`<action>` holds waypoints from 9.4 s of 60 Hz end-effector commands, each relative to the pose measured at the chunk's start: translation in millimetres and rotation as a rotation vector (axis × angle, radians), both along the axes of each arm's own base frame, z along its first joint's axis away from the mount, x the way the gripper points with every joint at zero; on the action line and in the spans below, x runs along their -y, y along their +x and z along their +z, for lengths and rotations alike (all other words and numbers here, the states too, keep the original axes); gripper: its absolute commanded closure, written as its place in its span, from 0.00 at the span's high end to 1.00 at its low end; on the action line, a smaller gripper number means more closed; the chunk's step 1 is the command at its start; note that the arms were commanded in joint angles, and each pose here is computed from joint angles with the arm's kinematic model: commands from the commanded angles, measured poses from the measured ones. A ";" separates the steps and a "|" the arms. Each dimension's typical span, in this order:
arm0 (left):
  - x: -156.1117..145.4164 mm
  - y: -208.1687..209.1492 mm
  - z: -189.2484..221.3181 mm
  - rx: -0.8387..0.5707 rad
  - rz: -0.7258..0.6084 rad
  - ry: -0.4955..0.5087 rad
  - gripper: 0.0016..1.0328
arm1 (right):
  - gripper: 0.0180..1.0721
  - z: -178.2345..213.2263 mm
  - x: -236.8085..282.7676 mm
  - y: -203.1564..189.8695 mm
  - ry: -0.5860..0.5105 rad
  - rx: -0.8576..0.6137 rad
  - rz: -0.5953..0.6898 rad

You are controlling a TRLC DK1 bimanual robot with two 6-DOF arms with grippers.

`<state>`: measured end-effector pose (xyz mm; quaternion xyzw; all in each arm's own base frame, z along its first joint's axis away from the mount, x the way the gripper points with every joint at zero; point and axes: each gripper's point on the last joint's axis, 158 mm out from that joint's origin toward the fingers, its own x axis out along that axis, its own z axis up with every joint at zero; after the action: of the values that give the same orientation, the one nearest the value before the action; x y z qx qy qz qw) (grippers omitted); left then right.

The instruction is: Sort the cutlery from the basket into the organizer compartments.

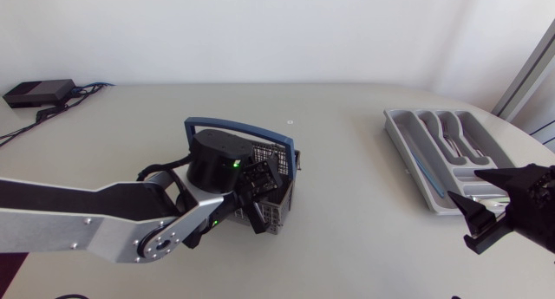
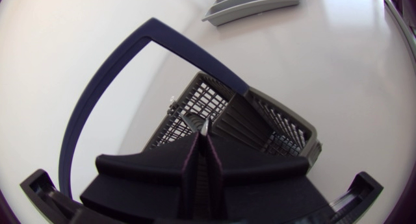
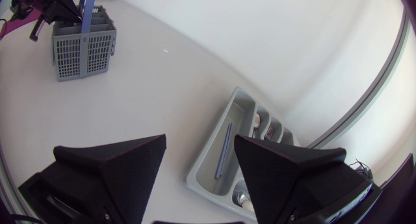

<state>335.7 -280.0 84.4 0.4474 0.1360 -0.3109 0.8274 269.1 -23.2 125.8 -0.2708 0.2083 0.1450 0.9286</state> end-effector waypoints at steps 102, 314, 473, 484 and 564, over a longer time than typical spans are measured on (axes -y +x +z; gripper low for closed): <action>73.9 -10.8 190.1 -0.321 0.082 -0.759 0.03 | 0.69 111.9 -230.6 11.1 0.541 -0.294 0.455; -170.4 39.0 136.7 -0.183 0.564 -0.633 0.91 | 0.55 -111.8 191.0 64.4 -0.355 -0.452 0.370; -121.0 18.9 -44.7 -0.895 0.274 -0.526 0.03 | 0.05 -62.4 -259.0 139.1 0.197 -0.446 0.525; -138.9 23.2 -45.9 -0.884 0.316 -0.544 0.04 | 0.05 -70.3 -246.9 144.5 0.162 -0.441 0.471; -244.5 -37.5 124.6 -0.130 0.495 -0.695 0.96 | 0.96 105.4 -49.9 39.8 0.036 0.210 -0.106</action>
<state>304.2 -40.7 210.4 0.0816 0.1855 -0.1729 0.9639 317.9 34.2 234.9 -0.2632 0.1192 0.0862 0.9535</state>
